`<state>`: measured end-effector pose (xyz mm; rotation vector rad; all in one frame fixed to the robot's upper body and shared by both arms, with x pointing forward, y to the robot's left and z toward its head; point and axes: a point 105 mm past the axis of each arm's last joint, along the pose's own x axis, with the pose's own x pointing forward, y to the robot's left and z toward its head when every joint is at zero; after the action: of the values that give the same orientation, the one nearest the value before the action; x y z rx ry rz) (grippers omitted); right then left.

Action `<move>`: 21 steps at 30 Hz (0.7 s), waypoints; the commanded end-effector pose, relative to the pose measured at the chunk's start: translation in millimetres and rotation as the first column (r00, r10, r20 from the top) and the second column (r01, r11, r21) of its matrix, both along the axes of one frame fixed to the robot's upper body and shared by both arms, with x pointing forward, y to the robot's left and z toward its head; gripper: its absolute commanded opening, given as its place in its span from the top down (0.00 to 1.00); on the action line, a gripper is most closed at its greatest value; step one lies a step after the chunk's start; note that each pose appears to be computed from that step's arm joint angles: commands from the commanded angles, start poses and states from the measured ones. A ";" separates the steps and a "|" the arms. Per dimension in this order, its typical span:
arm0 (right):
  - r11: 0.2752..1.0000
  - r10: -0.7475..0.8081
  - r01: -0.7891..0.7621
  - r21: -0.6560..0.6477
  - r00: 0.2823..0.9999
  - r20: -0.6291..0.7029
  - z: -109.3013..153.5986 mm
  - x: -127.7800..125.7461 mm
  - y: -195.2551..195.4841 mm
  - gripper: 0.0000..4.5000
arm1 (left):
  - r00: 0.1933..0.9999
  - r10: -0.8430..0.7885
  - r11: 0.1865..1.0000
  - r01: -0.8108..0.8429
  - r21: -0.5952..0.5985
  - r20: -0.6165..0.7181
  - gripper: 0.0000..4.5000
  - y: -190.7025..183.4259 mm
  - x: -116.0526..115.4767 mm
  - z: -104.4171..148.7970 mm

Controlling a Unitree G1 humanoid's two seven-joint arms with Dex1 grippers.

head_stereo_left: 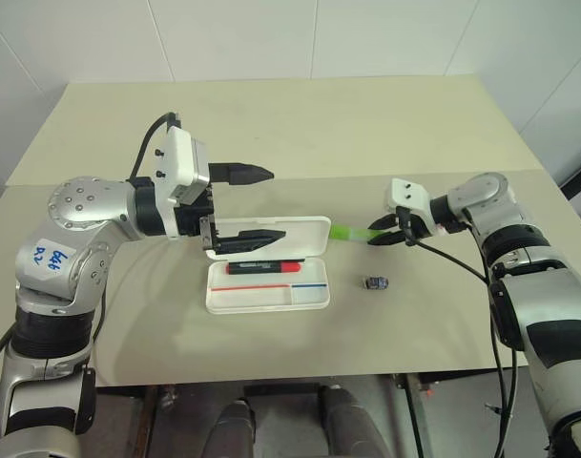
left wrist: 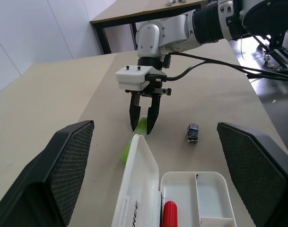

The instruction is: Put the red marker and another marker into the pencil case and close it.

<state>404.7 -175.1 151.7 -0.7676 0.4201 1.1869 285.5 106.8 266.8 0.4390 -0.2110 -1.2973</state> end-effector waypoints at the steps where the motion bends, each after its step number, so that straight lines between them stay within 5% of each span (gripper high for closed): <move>1: 1.000 -0.013 0.012 0.014 0.998 0.063 9.2 4.1 -1.9 0.76 | 0.999 -0.023 1.000 0.023 -0.012 0.025 0.00 -3.6 -5.6 5.1; 12: 0.998 -0.042 0.036 0.043 0.988 0.146 44.3 -7.3 -45.5 0.76 | 0.998 -0.057 0.998 0.057 -0.005 0.000 0.00 -8.4 -4.4 -1.6; 21: 0.999 -0.052 0.054 -0.008 0.993 0.109 48.0 -38.5 -89.3 0.76 | 0.996 -0.085 0.996 0.085 -0.004 -0.010 0.00 -10.6 -2.5 -3.5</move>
<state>372.1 -262.5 181.5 -0.8083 0.3965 1.0675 287.1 98.2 254.5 0.3958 -0.1784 -1.3681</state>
